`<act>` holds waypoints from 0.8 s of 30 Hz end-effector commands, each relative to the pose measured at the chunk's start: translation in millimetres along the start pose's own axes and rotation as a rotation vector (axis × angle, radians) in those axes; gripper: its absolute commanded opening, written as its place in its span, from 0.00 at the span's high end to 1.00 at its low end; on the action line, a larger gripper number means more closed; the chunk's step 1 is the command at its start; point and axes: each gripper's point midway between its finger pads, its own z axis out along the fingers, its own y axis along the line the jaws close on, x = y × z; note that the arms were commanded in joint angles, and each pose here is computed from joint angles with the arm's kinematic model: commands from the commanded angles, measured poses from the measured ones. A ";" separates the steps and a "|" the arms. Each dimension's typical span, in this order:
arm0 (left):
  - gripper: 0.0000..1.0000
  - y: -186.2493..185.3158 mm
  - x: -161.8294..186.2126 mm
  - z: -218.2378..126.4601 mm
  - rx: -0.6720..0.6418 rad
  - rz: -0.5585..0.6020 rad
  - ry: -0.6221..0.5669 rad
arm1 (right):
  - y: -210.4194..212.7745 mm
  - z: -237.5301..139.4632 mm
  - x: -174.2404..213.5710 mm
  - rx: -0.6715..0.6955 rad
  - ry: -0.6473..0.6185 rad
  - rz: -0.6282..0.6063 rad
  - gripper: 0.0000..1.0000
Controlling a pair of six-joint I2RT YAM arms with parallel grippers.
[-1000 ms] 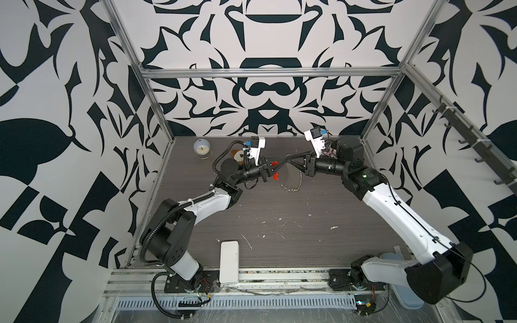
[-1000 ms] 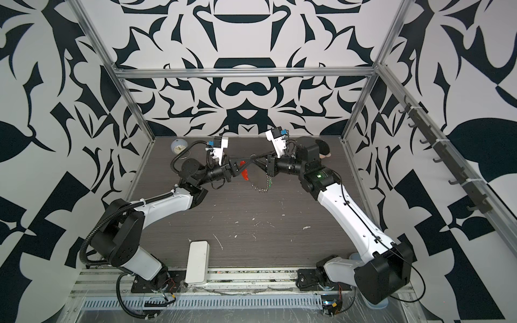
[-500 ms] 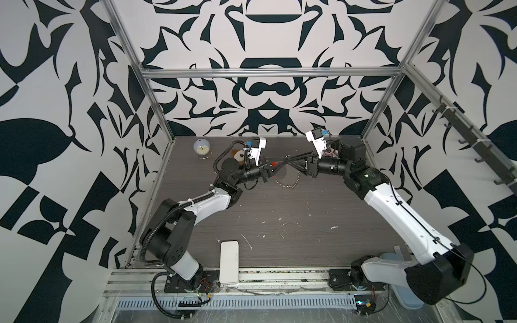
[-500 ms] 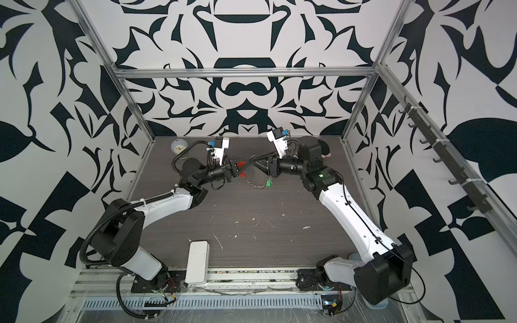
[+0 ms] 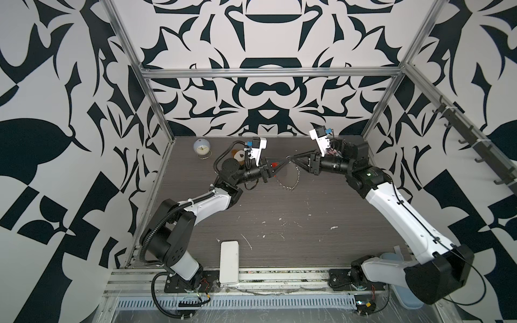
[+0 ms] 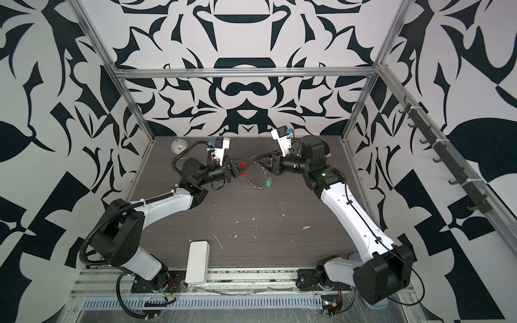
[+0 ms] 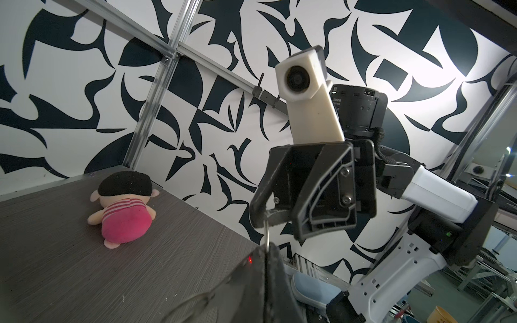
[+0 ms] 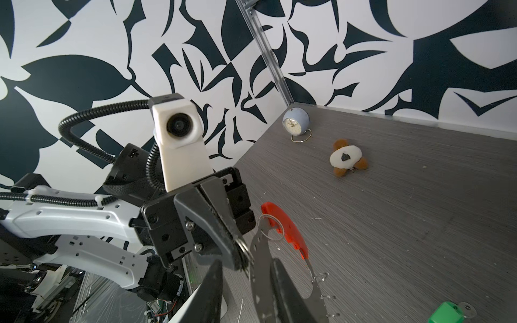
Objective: Put the keys on the keyring
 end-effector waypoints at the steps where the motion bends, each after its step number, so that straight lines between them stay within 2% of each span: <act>1: 1.00 -26.8 -28.7 2.7 0.061 0.090 -0.053 | 16.8 -13.5 -25.3 0.004 -0.068 -0.073 0.66; 6: 1.00 -26.5 -31.0 3.1 0.049 0.094 -0.053 | 7.6 -18.8 -1.2 0.058 -0.021 -0.068 0.62; 12: 1.00 -21.4 -31.5 3.6 0.019 0.093 -0.051 | 3.5 -30.6 21.0 0.109 -0.056 -0.107 0.56; 18: 1.00 -17.8 -34.9 6.4 0.013 0.084 -0.063 | -2.3 -14.7 39.0 0.170 -0.041 -0.163 0.53; 24: 1.00 -15.9 -36.3 7.1 0.008 0.080 -0.071 | -3.8 3.4 43.2 0.226 -0.030 -0.226 0.56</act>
